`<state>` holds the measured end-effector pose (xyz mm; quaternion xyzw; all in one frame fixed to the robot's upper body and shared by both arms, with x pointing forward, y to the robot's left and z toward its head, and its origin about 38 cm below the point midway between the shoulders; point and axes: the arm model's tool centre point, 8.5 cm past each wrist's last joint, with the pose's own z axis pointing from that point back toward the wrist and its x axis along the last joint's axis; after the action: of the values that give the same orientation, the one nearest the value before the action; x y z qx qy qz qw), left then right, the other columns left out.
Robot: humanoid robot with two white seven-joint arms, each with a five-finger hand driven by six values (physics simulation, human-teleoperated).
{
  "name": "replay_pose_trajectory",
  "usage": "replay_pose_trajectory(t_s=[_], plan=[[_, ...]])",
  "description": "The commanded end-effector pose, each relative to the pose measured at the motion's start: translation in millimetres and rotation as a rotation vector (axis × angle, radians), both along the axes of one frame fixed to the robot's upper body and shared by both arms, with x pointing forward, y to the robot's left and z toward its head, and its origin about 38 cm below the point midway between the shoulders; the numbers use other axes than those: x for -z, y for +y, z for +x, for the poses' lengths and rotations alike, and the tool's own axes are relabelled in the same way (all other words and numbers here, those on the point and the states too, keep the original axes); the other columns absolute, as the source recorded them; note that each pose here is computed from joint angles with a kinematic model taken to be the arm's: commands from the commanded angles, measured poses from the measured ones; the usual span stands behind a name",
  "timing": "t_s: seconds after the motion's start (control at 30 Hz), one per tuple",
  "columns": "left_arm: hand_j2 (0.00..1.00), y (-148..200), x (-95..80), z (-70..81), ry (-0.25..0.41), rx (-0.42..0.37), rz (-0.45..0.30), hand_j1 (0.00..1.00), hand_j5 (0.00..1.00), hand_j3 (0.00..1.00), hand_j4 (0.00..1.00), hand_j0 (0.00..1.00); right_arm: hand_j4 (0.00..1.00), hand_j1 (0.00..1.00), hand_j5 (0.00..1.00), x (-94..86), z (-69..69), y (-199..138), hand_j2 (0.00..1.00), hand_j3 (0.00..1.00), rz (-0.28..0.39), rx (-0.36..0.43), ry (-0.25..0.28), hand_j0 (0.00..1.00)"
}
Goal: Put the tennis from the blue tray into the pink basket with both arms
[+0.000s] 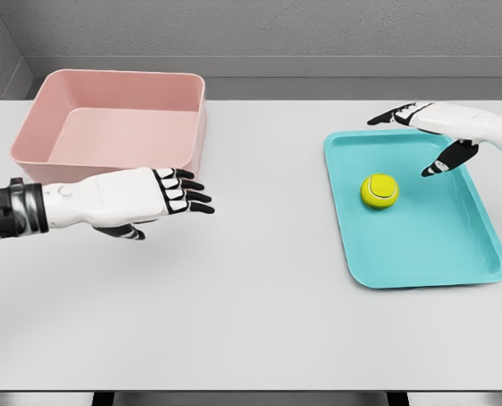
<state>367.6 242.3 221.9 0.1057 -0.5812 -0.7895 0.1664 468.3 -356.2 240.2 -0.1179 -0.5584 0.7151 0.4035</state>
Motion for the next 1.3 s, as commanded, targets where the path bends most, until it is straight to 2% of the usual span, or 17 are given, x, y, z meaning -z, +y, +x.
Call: replay_pose_trajectory(t_s=[0.0, 0.1, 0.2, 0.3, 0.33, 0.4, 0.47, 0.6, 0.9, 0.93, 0.97, 1.0, 1.13, 1.27], plan=[[1.00, -7.2, 1.1, 0.1, 0.000, 0.009, -0.021, 1.00, 1.00, 1.00, 1.00, 1.00, 1.00, 1.00, 1.00, 2.2, -0.6, 0.6, 1.00, 1.00, 0.001, -0.002, 0.007, 1.00], [1.00, -4.5, 0.3, 0.5, 0.000, 0.004, -0.017, 1.00, 1.00, 1.00, 1.00, 1.00, 1.00, 1.00, 1.00, 4.8, -1.2, -1.0, 1.00, 1.00, -0.007, 0.002, 0.014, 1.00], [1.00, -9.7, 8.8, -3.4, 0.025, 0.025, -0.001, 1.00, 1.00, 1.00, 1.00, 1.00, 1.00, 1.00, 1.00, 6.3, -3.7, -8.7, 1.00, 1.00, -0.024, 0.015, 0.024, 1.00], [1.00, -12.6, 16.8, -7.0, 0.048, 0.038, 0.010, 1.00, 1.00, 1.00, 1.00, 1.00, 1.00, 1.00, 1.00, 26.6, -7.0, -5.0, 1.00, 1.00, -0.066, 0.007, 0.078, 1.00], [1.00, -13.9, 19.7, -8.5, 0.056, 0.043, 0.012, 1.00, 1.00, 1.00, 1.00, 1.00, 1.00, 1.00, 1.00, 27.3, -6.9, -4.5, 1.00, 1.00, -0.069, 0.006, 0.081, 1.00], [1.00, -15.9, 21.8, -9.5, 0.063, 0.049, 0.010, 1.00, 1.00, 1.00, 1.00, 1.00, 1.00, 1.00, 1.00, 34.9, -8.9, -1.2, 1.00, 1.00, -0.113, -0.013, 0.129, 1.00], [1.00, -17.6, 21.2, -9.3, 0.061, 0.051, 0.004, 1.00, 1.00, 1.00, 1.00, 1.00, 1.00, 1.00, 1.00, 38.6, -8.9, 4.9, 1.00, 1.00, -0.115, -0.028, 0.138, 1.00], [1.00, -15.4, 21.7, -9.5, 0.061, 0.048, 0.011, 1.00, 1.00, 1.00, 1.00, 1.00, 1.00, 1.00, 1.00, 42.6, -6.9, 15.9, 1.00, 1.00, -0.110, -0.046, 0.144, 1.00], [1.00, -14.9, 20.0, -8.6, 0.059, 0.049, 0.018, 1.00, 1.00, 1.00, 1.00, 1.00, 1.00, 1.00, 1.00, 48.8, 3.7, 32.3, 1.00, 1.00, -0.131, -0.024, 0.149, 1.00], [1.00, -9.9, 20.7, -9.2, 0.062, 0.043, 0.034, 1.00, 1.00, 1.00, 1.00, 1.00, 1.00, 1.00, 1.00, 49.8, 3.5, 32.6, 1.00, 1.00, -0.130, -0.025, 0.150, 1.00], [1.00, -12.6, 29.2, -13.1, 0.087, 0.057, 0.047, 1.00, 1.00, 1.00, 1.00, 1.00, 1.00, 1.00, 1.00, 50.9, 3.9, 35.6, 1.00, 1.00, -0.128, -0.030, 0.152, 1.00], [1.00, -5.5, 21.1, -9.8, 0.068, 0.053, 0.080, 1.00, 1.00, 1.00, 1.00, 1.00, 1.00, 1.00, 1.00, 52.5, 3.5, 35.3, 1.00, 1.00, -0.131, -0.028, 0.156, 1.00], [1.00, -8.1, 23.3, -10.7, 0.074, 0.067, 0.093, 1.00, 1.00, 1.00, 1.00, 1.00, 1.00, 1.00, 1.00, 57.2, 2.3, 36.0, 1.00, 1.00, -0.138, -0.032, 0.168, 1.00], [1.00, -1.2, 13.3, -6.4, 0.052, 0.067, 0.134, 1.00, 1.00, 1.00, 1.00, 1.00, 0.99, 0.99, 0.99, 61.0, 2.0, 37.0, 0.99, 0.99, -0.141, -0.034, 0.176, 0.99]])
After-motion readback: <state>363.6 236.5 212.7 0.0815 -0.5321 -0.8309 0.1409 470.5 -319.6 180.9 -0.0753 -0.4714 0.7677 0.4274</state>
